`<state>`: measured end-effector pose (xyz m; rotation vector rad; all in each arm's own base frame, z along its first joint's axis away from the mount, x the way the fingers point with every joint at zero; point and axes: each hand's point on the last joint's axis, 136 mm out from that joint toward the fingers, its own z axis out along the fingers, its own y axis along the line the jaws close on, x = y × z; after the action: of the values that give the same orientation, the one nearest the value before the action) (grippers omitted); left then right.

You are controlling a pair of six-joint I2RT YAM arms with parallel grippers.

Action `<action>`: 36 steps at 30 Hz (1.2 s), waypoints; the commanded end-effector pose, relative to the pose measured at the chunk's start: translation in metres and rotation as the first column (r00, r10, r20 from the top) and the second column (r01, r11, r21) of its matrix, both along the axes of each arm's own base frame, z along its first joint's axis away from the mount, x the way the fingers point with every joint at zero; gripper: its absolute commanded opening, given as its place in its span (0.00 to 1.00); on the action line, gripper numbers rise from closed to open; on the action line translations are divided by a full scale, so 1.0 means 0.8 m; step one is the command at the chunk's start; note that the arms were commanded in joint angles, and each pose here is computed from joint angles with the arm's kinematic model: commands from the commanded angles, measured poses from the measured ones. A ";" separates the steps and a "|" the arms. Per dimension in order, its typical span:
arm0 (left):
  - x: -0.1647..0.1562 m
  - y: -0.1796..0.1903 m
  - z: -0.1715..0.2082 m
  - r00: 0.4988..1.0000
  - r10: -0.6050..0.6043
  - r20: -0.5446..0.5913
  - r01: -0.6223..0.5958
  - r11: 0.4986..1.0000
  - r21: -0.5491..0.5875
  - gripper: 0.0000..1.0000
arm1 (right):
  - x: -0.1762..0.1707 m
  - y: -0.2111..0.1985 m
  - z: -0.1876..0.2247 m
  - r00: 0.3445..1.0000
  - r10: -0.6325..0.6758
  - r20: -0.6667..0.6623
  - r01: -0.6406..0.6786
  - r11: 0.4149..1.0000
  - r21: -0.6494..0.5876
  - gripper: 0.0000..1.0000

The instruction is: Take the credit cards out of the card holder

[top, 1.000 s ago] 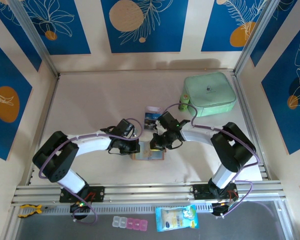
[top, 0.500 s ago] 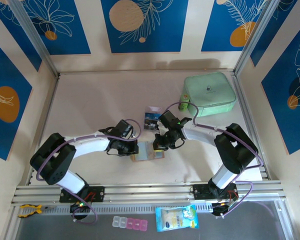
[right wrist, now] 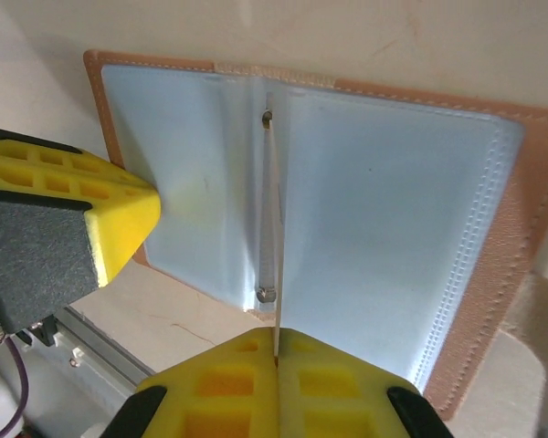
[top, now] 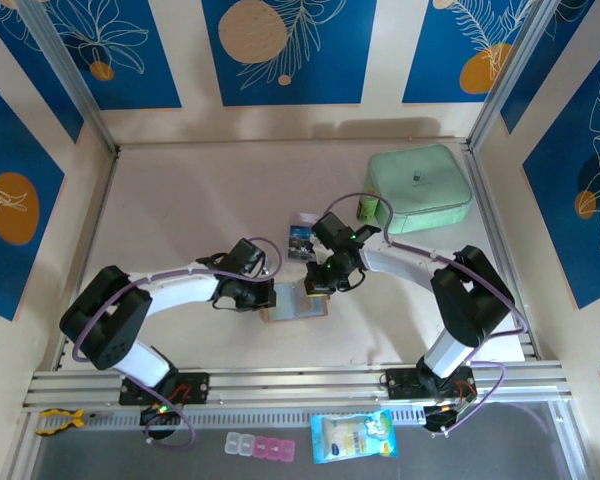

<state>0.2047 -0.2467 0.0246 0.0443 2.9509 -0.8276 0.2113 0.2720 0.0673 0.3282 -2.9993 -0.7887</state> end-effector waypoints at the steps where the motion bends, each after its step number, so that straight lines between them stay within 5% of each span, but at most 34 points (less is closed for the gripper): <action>1: -0.006 0.022 -0.013 1.000 -0.001 -0.012 0.002 0.998 0.069 0.00 | 0.002 -0.014 0.030 0.994 0.086 0.071 -0.083 0.995 -0.050 0.03; 8: 0.000 0.019 -0.006 1.000 -0.025 0.006 0.025 0.998 0.061 0.00 | 0.000 -0.035 0.055 0.894 0.419 0.157 -0.390 0.902 -0.187 0.02; 14: 0.006 0.009 0.004 0.999 -0.040 0.023 0.039 0.999 0.030 0.04 | 0.011 -0.051 0.064 0.620 0.751 0.226 -0.649 0.653 -0.390 0.00; 17: 0.008 0.006 0.011 0.998 -0.048 0.038 0.047 0.999 0.018 0.08 | 0.031 -0.050 0.074 0.532 0.806 0.260 -0.674 0.589 -0.446 0.00; 25: 0.009 0.005 0.023 0.997 -0.058 0.054 0.058 0.998 0.010 0.16 | 0.089 -0.045 0.098 0.441 0.846 0.299 -0.716 0.533 -0.452 0.00; 36: 0.014 0.009 0.038 0.997 -0.021 0.076 0.021 1.000 0.008 0.24 | 0.184 -0.029 0.115 0.408 0.827 0.386 -0.729 0.550 -0.408 0.00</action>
<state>0.2081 -0.2423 0.0414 0.1325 2.9162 -0.8106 0.3569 0.2460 0.1560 2.0303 -2.7495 -0.2376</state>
